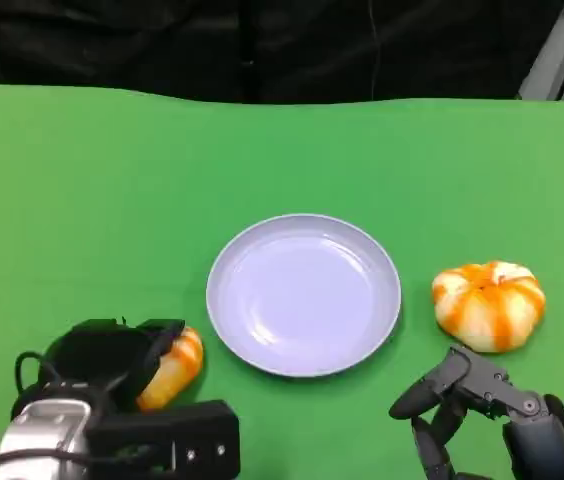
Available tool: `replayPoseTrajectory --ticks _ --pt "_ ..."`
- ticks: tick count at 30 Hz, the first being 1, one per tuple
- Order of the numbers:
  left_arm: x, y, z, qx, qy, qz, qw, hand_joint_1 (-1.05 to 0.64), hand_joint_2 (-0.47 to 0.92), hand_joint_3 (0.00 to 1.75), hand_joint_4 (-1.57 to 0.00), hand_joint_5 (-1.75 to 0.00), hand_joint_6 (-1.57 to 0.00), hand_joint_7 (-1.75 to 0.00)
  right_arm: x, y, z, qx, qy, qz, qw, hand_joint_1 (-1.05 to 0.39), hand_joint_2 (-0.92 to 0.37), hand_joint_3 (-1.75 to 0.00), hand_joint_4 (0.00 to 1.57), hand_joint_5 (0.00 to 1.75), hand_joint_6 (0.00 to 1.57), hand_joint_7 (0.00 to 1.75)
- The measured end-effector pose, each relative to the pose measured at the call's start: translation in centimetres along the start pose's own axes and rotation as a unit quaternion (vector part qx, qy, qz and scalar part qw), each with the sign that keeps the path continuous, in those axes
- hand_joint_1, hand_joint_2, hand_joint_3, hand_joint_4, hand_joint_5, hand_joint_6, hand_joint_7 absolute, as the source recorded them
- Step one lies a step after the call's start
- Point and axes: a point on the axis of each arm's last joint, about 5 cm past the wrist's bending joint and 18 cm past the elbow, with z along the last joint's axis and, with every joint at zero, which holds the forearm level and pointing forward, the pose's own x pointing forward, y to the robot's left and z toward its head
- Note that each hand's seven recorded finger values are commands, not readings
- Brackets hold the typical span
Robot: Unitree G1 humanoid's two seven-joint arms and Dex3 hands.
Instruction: Grasp the bread from the table and place it into the plate.
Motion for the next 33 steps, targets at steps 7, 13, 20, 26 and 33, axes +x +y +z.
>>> replayPoseTrajectory --ticks 7,13,20,26,33 --pt "0.8 -1.1 -1.0 -0.054 -0.055 0.093 0.993 -0.14 0.55 0.89 -0.9 -1.74 -0.73 -1.55 -0.1 0.09 0.0 -0.001 0.003 0.001 1.0 -0.16 -0.43 -1.18 0.79 1.62 0.72 1.24" --pt "-0.1 -1.9 -1.1 -0.091 -0.106 0.152 0.978 -0.15 0.4 1.22 -0.91 -1.75 -0.77 -1.5 0.0 0.1 0.1 -0.001 0.0 0.0 1.0 -0.16 -0.43 -1.17 0.8 1.63 0.72 1.24" --pt "-0.8 -0.4 -0.6 -0.122 -0.149 0.252 0.948 -0.09 0.25 1.43 -0.96 -1.75 -0.84 -1.44 0.0 0.14 0.1 0.0 0.0 0.0 1.0 -0.16 -0.42 -1.19 0.8 1.63 0.72 1.24" --pt "-1.2 0.6 -0.2 -0.142 -0.194 0.315 0.918 -0.13 0.17 1.57 -0.99 -1.75 -0.85 -1.43 0.1 0.18 0.0 -0.002 0.0 0.002 1.0 -0.15 -0.43 -1.18 0.8 1.63 0.72 1.24" --pt "-0.6 1.5 1.3 -0.155 -0.232 0.351 0.894 -0.15 0.17 1.59 -1.0 -1.75 -0.82 -1.55 0.1 0.08 0.0 -0.002 0.0 0.001 1.0 -0.16 -0.43 -1.17 0.8 1.62 0.72 1.24"
